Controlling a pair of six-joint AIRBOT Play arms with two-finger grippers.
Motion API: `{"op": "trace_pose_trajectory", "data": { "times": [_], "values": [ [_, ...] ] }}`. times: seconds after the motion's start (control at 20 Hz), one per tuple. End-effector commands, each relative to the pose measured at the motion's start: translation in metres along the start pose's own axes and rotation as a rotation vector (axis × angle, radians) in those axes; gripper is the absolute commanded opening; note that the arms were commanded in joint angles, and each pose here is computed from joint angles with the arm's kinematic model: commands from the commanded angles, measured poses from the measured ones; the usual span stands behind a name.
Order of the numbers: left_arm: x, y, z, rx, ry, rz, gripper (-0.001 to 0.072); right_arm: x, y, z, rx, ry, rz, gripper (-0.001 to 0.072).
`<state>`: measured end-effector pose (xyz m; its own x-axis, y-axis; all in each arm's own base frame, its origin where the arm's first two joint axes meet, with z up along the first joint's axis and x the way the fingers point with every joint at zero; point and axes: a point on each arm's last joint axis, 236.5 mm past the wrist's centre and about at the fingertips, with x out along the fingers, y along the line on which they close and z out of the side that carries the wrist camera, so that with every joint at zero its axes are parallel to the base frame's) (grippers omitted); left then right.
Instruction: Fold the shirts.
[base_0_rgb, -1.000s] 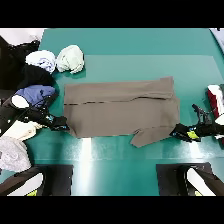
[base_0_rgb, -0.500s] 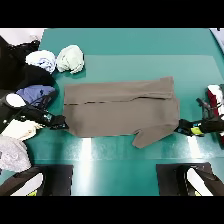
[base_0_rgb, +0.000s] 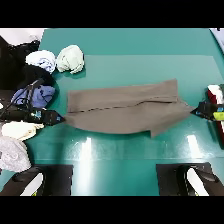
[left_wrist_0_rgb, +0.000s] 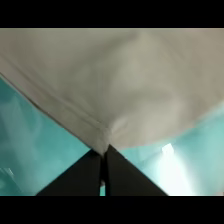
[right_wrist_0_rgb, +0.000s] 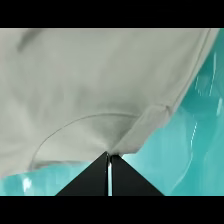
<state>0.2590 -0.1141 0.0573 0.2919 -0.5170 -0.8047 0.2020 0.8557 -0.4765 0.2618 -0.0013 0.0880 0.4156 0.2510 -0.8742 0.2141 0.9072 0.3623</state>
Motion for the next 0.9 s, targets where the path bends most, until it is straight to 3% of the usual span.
{"op": "trace_pose_trajectory", "data": {
  "times": [0.0,0.45,0.85],
  "values": [
    [-0.010,0.025,0.047,-0.009,-0.206,0.114,0.0024,0.001,0.006,0.043,-0.015,-0.064,0.004,0.0013],
    [0.014,0.071,0.107,-0.082,-0.375,0.191,0.0024,0.095,0.061,0.110,-0.148,-0.049,0.060,0.0013],
    [0.037,0.103,0.145,-0.171,-0.478,0.212,0.0024,0.137,0.060,0.168,-0.117,-0.122,0.055,0.0014]
  ]
}}
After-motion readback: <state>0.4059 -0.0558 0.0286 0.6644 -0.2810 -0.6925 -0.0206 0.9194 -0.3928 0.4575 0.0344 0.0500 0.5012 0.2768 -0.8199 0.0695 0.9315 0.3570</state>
